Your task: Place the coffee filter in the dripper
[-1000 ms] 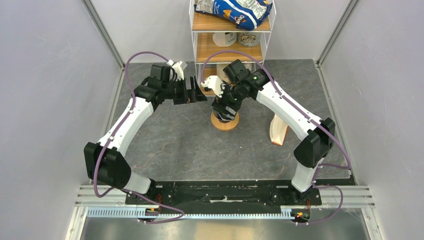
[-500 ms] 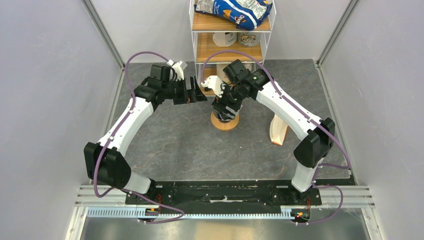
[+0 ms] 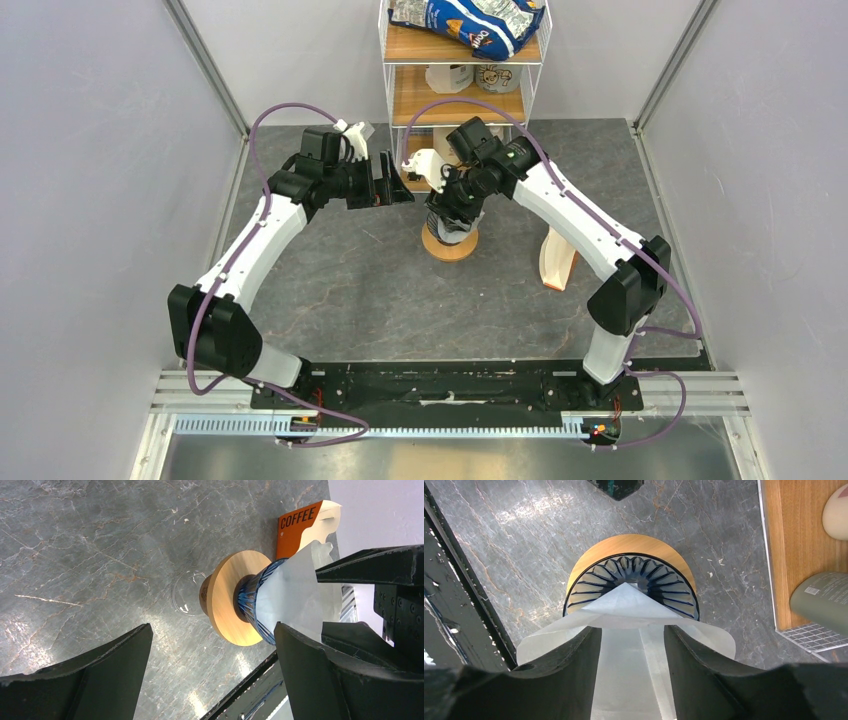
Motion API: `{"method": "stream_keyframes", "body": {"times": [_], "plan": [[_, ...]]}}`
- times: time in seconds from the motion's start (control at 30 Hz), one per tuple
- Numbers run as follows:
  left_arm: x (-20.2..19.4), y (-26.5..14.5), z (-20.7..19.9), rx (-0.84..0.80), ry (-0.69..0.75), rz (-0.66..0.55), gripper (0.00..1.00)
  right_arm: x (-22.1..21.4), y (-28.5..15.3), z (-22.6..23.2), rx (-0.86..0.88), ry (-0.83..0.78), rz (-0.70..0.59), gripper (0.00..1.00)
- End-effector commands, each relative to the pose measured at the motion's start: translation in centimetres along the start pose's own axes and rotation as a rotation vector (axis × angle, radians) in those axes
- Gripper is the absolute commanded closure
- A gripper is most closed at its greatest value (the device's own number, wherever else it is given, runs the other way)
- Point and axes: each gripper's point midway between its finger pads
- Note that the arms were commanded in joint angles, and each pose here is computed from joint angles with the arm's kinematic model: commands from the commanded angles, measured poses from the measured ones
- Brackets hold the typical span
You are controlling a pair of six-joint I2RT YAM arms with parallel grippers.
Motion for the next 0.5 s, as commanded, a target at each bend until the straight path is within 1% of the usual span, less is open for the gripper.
{"method": "stream_keyframes", "body": {"times": [0.0,0.1,0.27,0.47], "plan": [[0.9,-0.8,-0.9,-0.019,0.016,-0.051,0.01,1.4,-0.2,0.0,0.004,-0.017,-0.037,0.44],[0.8,-0.8,-0.8,-0.017,0.011,-0.049,0.01,1.1,0.5,-0.1,0.013,-0.011,-0.026,0.50],[0.7,-0.8,-0.7,-0.014,0.005,-0.053,0.01,0.8,1.7,-0.3,0.025,-0.006,-0.008,0.52],[0.7,-0.8,-0.7,-0.010,0.004,-0.051,0.01,-0.1,2.4,-0.1,0.043,-0.047,0.017,0.53]]}}
Point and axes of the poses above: each gripper's point midway between its finger pads, its own y axis out along the fingers, its own z axis along the line the jaws close on, x = y × z, and after that the axes turned 8 degrees about -y, right-handed
